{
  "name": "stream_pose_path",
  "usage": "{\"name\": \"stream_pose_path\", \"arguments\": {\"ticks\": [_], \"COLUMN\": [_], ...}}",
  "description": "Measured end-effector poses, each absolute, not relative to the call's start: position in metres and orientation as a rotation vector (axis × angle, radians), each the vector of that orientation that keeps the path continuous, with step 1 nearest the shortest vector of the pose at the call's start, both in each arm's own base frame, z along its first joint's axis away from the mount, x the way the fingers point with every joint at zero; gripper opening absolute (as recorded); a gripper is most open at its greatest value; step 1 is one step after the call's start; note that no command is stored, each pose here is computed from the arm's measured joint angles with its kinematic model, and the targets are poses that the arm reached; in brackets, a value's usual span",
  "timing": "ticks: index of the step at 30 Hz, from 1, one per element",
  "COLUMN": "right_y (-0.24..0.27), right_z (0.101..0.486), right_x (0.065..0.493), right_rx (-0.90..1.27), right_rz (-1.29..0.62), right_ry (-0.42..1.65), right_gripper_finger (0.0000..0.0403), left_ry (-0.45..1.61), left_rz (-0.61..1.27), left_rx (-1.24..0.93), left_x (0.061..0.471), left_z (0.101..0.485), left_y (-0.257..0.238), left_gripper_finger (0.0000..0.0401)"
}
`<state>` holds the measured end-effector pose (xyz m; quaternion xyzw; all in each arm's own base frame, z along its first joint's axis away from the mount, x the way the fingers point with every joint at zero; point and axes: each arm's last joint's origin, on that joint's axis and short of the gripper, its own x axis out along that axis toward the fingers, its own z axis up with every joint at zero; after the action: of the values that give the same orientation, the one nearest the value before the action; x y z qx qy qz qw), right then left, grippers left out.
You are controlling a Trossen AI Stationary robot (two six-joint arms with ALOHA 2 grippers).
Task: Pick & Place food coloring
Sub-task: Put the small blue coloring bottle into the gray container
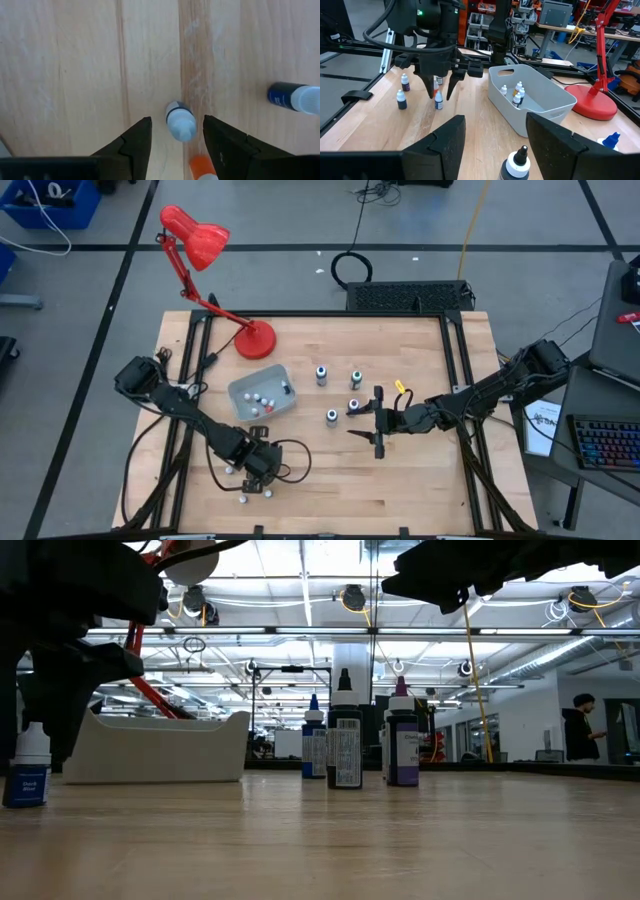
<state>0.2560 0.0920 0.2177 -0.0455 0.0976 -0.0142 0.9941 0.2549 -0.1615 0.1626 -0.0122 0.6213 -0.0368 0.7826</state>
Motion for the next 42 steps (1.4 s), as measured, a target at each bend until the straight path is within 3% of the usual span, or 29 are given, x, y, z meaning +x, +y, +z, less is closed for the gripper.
{"name": "stream_pose_path", "arguments": {"ticks": [13,21,26,33,37,42], "right_y": [0.092,0.092,0.092,0.092,0.092,0.092], "right_z": [0.218,0.218,0.218,0.217,0.217,0.217], "right_x": [0.256,0.256,0.256,0.256,0.256,0.256], "right_rx": [-0.091,-0.091,-0.091,-0.087,-0.087,-0.088], "right_rz": [-0.029,-0.028,-0.029,-0.028,-0.027,-0.026], "right_ry": [0.196,0.196,0.196,0.201,0.203,0.203], "right_gripper_finger": [0.0196,0.0196,0.0196,0.0196,0.0196,0.0196], "left_ry": [1.328,1.361,1.412,1.298,1.282,1.404], "left_rz": [-0.101,-0.135,0.014,0.242,0.326,0.373], "left_rx": [-0.017,0.048,0.145,0.182,0.092,-0.105], "left_x": [0.260,0.262,0.259,0.235,0.216,0.201], "left_z": [0.163,0.178,0.236,0.310,0.314,0.286], "left_y": [-0.157,-0.154,-0.144,-0.104,-0.072,-0.044], "left_gripper_finger": [0.0059,0.0056,0.0056,0.0054,0.0054,0.0053]}}
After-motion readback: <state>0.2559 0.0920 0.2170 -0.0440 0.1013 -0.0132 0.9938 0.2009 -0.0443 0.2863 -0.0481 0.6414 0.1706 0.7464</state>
